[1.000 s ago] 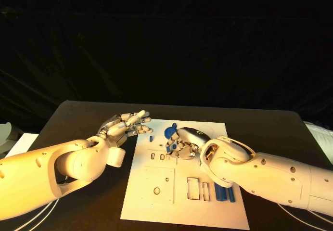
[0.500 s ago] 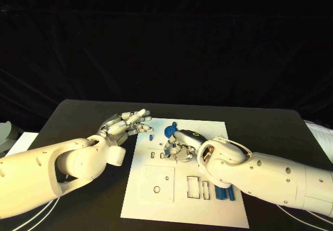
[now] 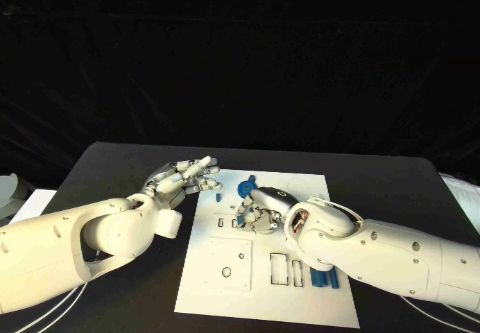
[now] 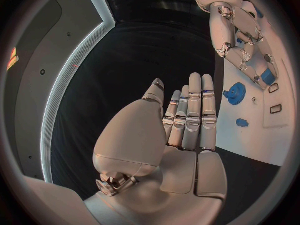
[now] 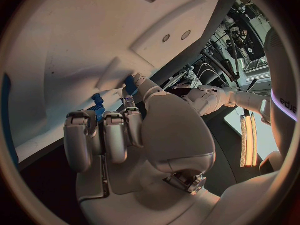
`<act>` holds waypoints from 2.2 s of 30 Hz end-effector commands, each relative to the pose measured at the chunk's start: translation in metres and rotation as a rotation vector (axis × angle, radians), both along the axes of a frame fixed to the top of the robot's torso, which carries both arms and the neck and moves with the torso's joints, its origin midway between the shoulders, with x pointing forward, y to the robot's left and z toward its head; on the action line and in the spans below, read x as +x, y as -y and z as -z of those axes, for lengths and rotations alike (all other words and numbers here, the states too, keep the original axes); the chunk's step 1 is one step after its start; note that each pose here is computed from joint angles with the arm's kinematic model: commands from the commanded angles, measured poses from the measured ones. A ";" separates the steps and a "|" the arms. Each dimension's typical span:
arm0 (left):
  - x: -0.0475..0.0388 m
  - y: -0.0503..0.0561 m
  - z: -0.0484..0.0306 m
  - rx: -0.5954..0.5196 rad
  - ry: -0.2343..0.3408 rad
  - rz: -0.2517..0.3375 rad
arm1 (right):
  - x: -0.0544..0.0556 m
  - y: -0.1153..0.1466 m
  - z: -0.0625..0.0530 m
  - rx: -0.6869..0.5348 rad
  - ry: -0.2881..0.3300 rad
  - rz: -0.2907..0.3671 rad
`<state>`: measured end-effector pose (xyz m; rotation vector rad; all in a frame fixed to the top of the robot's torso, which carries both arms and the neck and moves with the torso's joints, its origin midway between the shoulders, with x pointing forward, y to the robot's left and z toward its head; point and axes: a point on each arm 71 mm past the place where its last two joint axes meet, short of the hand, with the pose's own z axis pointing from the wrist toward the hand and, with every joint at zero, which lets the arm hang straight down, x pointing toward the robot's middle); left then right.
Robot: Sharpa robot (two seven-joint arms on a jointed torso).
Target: Assemble the parts on the task board
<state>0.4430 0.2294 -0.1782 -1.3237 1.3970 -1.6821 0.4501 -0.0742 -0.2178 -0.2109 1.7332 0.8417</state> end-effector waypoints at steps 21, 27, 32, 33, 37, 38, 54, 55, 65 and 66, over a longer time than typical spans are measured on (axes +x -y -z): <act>-0.0001 0.001 -0.0014 -0.011 0.010 0.007 | -0.002 0.004 0.008 -0.094 -0.019 -0.002; 0.0000 0.001 -0.0014 -0.011 0.009 0.007 | -0.002 0.004 0.008 -0.088 -0.012 0.005; 0.0000 0.001 -0.0013 -0.010 0.009 0.006 | -0.002 0.004 0.006 -0.064 0.005 0.012; 0.0000 0.001 -0.0013 -0.010 0.009 0.006 | -0.002 0.004 0.005 -0.057 0.010 0.014; 0.0001 0.001 -0.0013 -0.010 0.008 0.006 | -0.002 0.003 0.002 -0.027 0.029 0.018; 0.0001 0.001 -0.0012 -0.010 0.008 0.006 | -0.002 0.003 0.002 -0.018 0.034 0.019; 0.0017 -0.002 0.0001 0.004 0.003 -0.003 | -0.013 0.008 -0.016 0.220 0.113 -0.065; 0.0021 -0.003 0.0005 0.019 0.004 -0.007 | -0.015 0.010 -0.018 0.236 0.101 -0.086; 0.0058 -0.013 0.0092 0.334 -0.030 0.075 | -0.020 0.064 -0.039 0.342 -0.115 -0.097; 0.0066 -0.014 0.0100 0.378 -0.052 0.091 | -0.018 0.072 -0.042 0.362 -0.127 -0.074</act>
